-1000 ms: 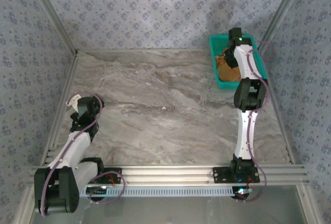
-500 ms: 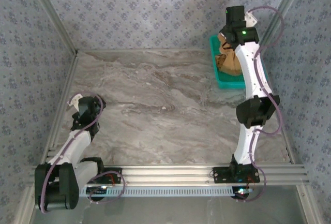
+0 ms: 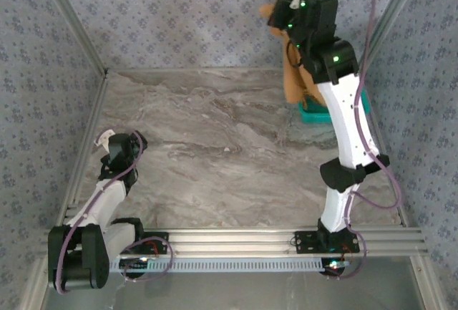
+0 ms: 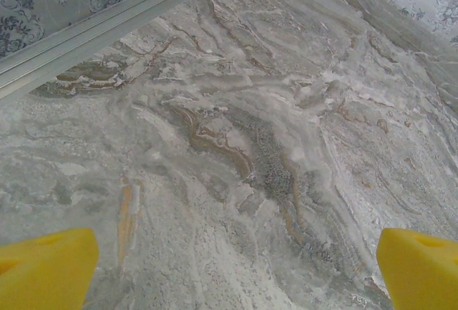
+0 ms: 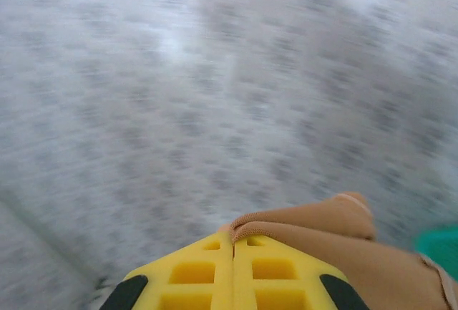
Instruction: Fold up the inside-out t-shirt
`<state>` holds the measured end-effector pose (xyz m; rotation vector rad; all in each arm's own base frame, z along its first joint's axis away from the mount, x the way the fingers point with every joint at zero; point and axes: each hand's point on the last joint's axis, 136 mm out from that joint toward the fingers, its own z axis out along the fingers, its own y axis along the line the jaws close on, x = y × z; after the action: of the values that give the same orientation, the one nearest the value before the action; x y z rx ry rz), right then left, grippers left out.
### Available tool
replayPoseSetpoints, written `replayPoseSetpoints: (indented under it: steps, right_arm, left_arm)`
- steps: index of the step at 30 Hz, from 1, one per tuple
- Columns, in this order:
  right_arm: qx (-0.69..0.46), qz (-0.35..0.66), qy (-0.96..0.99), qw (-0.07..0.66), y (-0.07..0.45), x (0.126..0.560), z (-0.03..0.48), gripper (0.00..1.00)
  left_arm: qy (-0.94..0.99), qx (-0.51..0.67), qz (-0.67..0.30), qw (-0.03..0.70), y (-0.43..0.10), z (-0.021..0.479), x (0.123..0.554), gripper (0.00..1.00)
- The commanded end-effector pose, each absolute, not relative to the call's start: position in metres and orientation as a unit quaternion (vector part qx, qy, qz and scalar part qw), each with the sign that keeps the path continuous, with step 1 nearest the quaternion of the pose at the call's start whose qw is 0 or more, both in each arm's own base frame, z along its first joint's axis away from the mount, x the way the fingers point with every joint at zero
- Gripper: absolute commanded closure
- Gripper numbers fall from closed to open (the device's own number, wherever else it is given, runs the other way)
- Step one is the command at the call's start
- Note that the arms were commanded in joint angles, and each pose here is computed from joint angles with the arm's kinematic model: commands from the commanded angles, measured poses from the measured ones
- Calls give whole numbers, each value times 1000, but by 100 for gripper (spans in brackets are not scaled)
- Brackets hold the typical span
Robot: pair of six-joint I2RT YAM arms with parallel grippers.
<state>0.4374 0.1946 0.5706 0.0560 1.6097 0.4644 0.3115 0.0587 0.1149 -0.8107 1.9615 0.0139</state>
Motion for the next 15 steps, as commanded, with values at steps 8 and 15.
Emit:
replayPoseSetpoints:
  steps: [8,15]
  right_arm:
    - [-114,265,689,665,286,390,578,100]
    - [-90,236,848,465,336,439,361,100]
  left_arm:
    - [803,-336,-11,493,57,119,318,0]
    - [815,-318,-48,482,42,116,328,0]
